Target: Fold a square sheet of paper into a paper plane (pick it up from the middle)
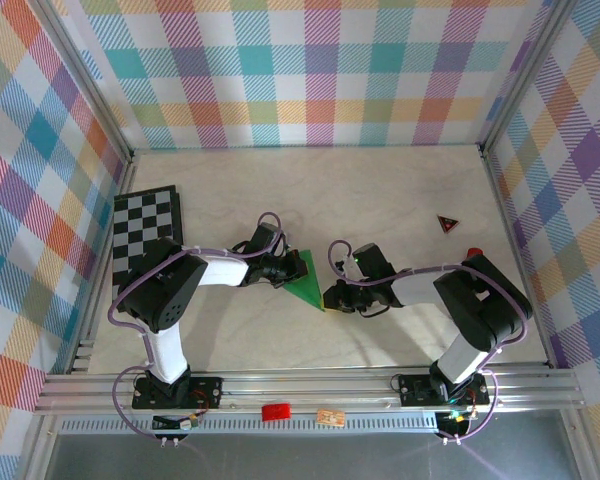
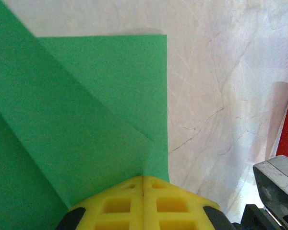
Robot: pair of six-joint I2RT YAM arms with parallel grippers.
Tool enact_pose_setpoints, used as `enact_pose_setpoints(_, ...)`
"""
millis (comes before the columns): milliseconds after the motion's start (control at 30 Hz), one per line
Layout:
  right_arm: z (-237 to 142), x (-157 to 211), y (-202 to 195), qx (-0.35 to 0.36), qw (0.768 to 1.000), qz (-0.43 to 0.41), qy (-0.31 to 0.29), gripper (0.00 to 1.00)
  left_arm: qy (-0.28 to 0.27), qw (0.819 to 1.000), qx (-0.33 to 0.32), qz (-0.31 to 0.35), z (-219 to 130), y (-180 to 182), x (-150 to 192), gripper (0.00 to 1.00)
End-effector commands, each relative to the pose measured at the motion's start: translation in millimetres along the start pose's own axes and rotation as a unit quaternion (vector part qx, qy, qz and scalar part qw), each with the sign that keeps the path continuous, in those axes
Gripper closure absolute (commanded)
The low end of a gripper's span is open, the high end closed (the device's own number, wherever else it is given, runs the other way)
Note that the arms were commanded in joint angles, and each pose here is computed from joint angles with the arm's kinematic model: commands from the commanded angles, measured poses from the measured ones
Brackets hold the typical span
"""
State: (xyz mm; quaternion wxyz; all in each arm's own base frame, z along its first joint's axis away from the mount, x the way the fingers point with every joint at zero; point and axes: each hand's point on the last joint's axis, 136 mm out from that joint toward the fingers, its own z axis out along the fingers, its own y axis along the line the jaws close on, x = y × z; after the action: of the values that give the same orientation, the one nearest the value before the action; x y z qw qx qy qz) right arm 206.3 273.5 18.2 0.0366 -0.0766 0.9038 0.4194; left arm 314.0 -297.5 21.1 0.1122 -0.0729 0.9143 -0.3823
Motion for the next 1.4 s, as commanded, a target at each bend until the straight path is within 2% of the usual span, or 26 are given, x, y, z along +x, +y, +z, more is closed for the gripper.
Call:
enact_pose_setpoints(0, 1, 14, -7, 0.015, 1.000, 0.005, 0.026, 0.90, 0.026, 0.998, -0.056, -0.013, 8, 33, 17, 0.95)
enact_pose_setpoints(67, 2, 16, -10, 0.018, 0.999, 0.007, 0.029, 0.93, 0.025, 0.998, -0.055, -0.013, 8, 32, 17, 0.95)
enact_pose_setpoints(167, 1, 17, -17, 0.037, 0.999, 0.014, 0.030, 0.91, 0.025, 0.998, -0.054, -0.014, 7, 32, 17, 0.95)
enact_pose_setpoints(233, -1, 16, -16, 0.042, 0.999, 0.009, 0.026, 0.86, 0.024, 0.998, -0.054, -0.013, 7, 32, 17, 0.95)
enact_pose_setpoints(333, -5, 13, -11, 0.041, 0.999, 0.003, 0.021, 0.83, 0.024, 0.998, -0.054, -0.014, 7, 32, 17, 0.95)
enact_pose_setpoints(533, -1, 19, -26, 0.067, 0.997, 0.016, 0.034, 0.96, 0.025, 0.998, -0.051, -0.014, 7, 31, 17, 0.95)
enact_pose_setpoints(700, -2, 21, -27, 0.075, 0.996, 0.016, 0.034, 0.97, 0.025, 0.998, -0.051, -0.015, 7, 31, 17, 0.95)
enact_pose_setpoints(800, -5, 15, -18, 0.065, 0.998, 0.007, 0.026, 0.94, 0.025, 0.998, -0.051, -0.014, 7, 32, 17, 0.95)
enact_pose_setpoints(933, -15, -2, 6, 0.039, 0.999, -0.008, -0.007, 0.77, 0.025, 0.998, -0.052, -0.015, 7, 33, 18, 0.95)
enact_pose_setpoints(1133, -33, -29, 43, 0.006, 0.998, -0.037, -0.049, 0.63, 0.027, 0.998, -0.051, -0.015, 8, 33, 19, 0.95)
enact_pose_setpoints(1200, -31, -33, 54, -0.011, 0.998, -0.047, -0.036, 0.67, 0.027, 0.998, -0.051, -0.015, 9, 33, 19, 0.95)
enact_pose_setpoints(1300, -22, -36, 63, -0.035, 0.998, -0.046, -0.013, 0.87, 0.026, 0.998, -0.051, -0.015, 9, 34, 19, 0.95)
enact_pose_setpoints(1367, -17, -39, 62, -0.036, 0.999, -0.038, -0.007, 0.94, 0.025, 0.998, -0.051, -0.016, 9, 34, 18, 0.95)
